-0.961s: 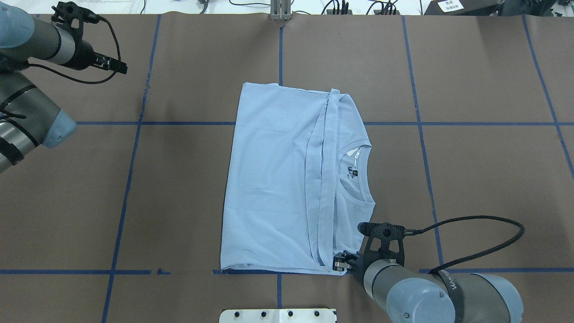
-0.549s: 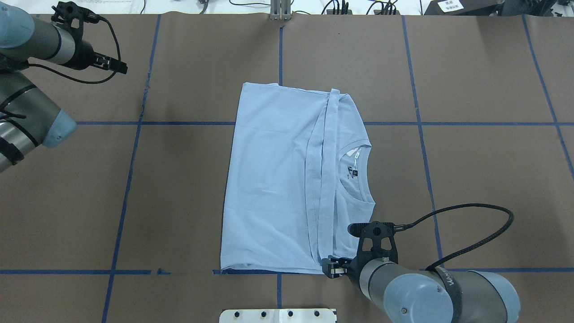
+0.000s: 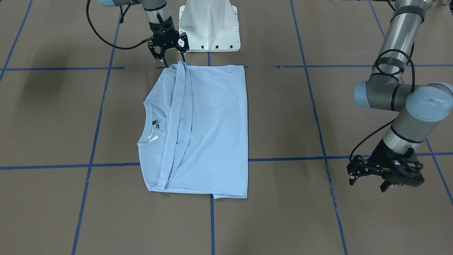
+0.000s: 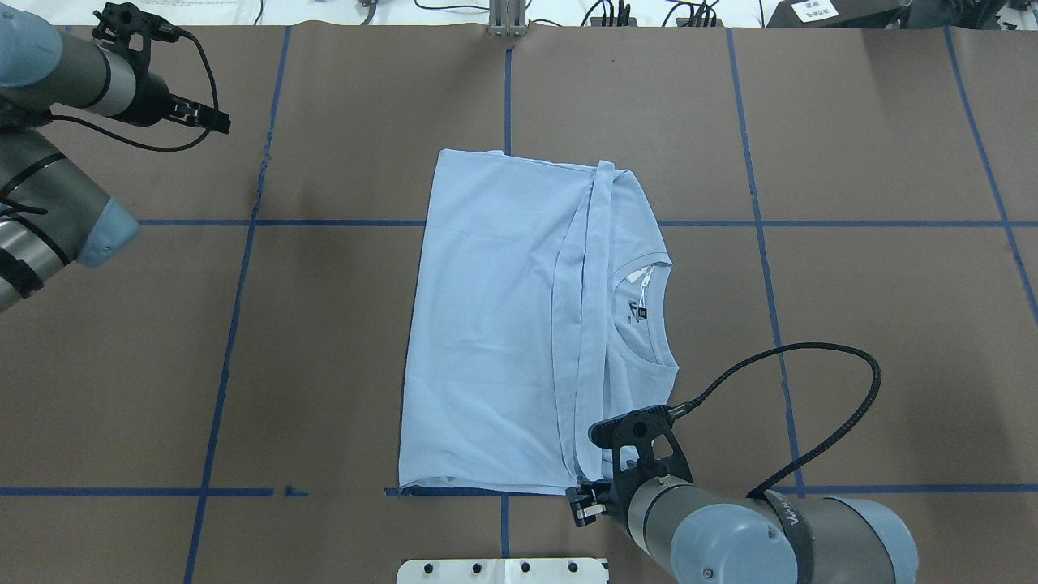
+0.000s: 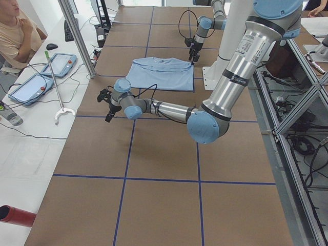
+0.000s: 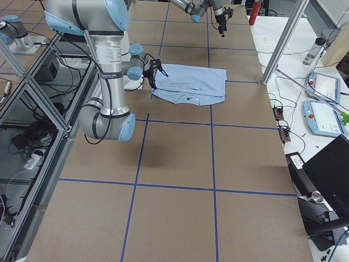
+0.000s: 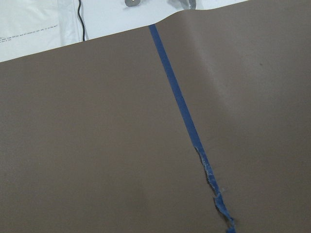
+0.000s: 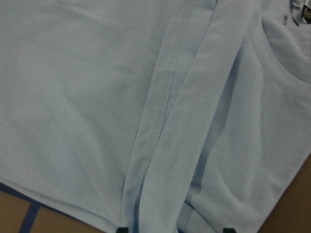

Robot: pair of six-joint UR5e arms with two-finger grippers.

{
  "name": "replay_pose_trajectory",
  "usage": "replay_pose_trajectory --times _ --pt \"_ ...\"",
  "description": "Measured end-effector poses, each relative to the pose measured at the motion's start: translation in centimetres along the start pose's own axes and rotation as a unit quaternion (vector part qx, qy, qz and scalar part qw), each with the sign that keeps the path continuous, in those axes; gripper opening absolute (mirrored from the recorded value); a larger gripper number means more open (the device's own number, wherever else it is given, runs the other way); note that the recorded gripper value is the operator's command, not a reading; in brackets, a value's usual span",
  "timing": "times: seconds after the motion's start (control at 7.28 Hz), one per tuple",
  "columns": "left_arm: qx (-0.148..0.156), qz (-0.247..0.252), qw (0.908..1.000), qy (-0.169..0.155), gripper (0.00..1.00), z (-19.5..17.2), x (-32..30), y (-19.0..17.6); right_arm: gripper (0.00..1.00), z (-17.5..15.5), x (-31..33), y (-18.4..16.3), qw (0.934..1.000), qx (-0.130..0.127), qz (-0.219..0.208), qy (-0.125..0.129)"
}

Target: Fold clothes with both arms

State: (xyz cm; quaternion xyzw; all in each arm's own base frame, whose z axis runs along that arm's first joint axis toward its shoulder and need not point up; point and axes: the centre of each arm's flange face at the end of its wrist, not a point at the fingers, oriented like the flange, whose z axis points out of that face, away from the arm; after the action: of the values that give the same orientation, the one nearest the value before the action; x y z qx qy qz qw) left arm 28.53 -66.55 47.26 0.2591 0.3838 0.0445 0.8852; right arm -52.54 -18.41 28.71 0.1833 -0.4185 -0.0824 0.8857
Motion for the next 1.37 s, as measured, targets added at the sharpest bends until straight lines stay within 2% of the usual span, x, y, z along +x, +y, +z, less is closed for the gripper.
replay_pose_trajectory --times 0.14,0.69,0.96,1.1,1.37 --pt "0.0 0.0 1.0 0.0 1.0 0.0 0.0 0.0 0.55 0.1 -0.3 0.0 0.9998 0.001 -0.019 0.003" --pt "0.0 0.0 1.0 0.0 1.0 0.0 0.1 0.0 0.1 0.2 -1.6 1.0 0.9992 -0.005 -0.039 -0.002" --pt "0.0 0.0 1.0 0.0 1.0 0.1 0.1 0.0 0.08 -0.1 -2.3 1.0 0.9992 -0.005 -0.04 -0.008" --pt "-0.001 0.0 1.0 0.0 1.0 0.1 0.1 0.1 0.02 -0.2 -2.4 0.7 0.9992 -0.002 -0.038 -0.009" --pt "-0.001 0.0 1.0 0.0 1.0 0.1 0.1 0.1 0.0 -0.1 -2.1 0.0 0.9994 0.003 -0.035 -0.006"
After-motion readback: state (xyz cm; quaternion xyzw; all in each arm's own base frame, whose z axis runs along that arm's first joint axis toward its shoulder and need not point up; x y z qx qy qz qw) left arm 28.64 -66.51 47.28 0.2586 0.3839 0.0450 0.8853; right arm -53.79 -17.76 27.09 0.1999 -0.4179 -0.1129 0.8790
